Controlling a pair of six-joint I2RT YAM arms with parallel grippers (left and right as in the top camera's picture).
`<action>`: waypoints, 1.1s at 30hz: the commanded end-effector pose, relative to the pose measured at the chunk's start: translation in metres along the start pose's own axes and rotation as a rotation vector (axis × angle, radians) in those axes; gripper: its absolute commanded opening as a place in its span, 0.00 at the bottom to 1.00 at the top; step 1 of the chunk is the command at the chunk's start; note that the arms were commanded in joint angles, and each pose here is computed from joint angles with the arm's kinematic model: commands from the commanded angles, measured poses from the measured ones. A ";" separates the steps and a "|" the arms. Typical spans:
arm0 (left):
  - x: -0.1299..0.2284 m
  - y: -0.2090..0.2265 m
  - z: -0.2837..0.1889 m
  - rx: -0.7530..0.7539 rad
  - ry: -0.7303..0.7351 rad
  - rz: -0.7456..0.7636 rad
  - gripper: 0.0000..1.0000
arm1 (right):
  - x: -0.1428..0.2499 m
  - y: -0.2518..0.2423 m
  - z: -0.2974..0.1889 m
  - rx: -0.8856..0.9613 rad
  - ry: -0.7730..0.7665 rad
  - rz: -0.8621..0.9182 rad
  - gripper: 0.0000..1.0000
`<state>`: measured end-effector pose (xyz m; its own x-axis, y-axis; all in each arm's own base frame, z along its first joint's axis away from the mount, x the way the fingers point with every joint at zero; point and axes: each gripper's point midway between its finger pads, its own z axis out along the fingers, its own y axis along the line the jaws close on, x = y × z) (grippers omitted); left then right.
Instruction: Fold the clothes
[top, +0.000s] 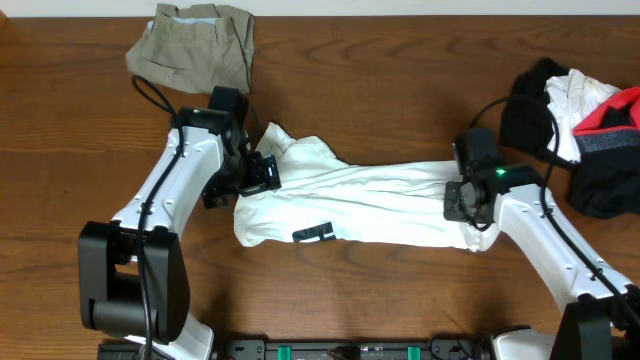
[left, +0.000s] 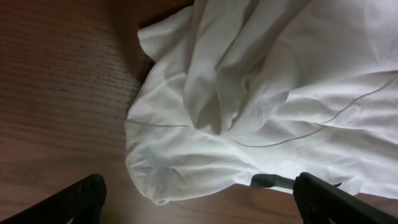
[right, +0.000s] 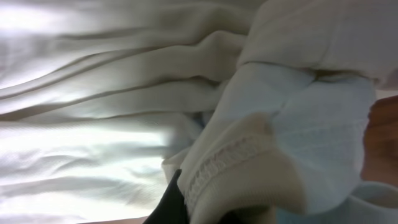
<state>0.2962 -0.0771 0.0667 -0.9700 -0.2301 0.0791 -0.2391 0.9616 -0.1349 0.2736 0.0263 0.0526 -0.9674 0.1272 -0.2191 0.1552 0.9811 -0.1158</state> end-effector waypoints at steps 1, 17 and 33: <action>0.002 0.001 0.003 0.000 0.015 -0.005 0.98 | -0.008 0.009 -0.009 -0.006 -0.042 0.031 0.01; 0.002 0.001 0.003 0.000 0.015 -0.005 0.98 | 0.020 0.059 0.017 -0.188 0.138 -0.013 0.17; 0.002 0.001 0.003 0.000 0.015 -0.005 0.98 | 0.023 0.068 -0.005 -0.250 0.201 -0.052 0.72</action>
<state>0.2960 -0.0770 0.0667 -0.9698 -0.2305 0.0798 -0.2396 0.9615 -0.1345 0.2444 0.0882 0.0290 -0.9949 0.0972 0.0255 0.0992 0.9904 0.0958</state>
